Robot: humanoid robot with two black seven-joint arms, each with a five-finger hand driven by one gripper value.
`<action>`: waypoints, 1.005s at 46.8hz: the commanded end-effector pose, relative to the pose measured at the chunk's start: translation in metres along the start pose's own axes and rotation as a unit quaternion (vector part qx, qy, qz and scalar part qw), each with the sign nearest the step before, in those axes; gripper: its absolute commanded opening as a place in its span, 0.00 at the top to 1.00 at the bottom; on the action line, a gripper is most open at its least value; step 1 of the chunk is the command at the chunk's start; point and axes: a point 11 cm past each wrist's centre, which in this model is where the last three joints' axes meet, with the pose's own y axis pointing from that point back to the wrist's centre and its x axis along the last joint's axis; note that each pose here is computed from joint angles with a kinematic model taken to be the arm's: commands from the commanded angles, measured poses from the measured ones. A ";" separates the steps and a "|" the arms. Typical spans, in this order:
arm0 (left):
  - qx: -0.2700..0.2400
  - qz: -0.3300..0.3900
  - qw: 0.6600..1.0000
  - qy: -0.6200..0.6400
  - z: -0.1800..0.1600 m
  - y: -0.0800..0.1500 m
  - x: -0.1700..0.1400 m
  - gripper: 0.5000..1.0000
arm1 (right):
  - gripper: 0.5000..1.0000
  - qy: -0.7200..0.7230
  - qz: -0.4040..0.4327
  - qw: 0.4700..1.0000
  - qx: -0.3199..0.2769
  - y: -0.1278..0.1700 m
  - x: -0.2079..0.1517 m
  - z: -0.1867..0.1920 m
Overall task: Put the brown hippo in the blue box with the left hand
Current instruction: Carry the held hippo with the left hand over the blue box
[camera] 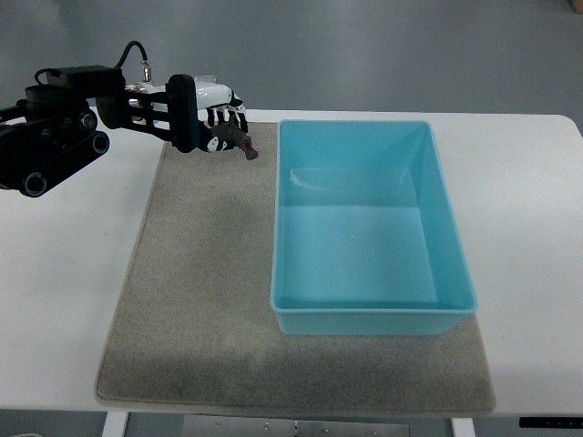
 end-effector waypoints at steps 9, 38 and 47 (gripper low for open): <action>-0.014 0.027 1.000 -0.003 0.013 0.001 0.028 1.00 | 0.13 0.000 0.000 1.000 -0.001 0.000 0.000 0.000; -0.127 0.018 0.992 -0.005 0.095 -0.014 0.018 1.00 | 0.13 0.000 0.000 1.000 -0.001 0.000 0.000 0.000; -0.154 0.009 0.988 -0.004 0.117 -0.019 0.008 1.00 | 0.13 0.000 0.000 1.000 0.000 0.000 0.000 0.000</action>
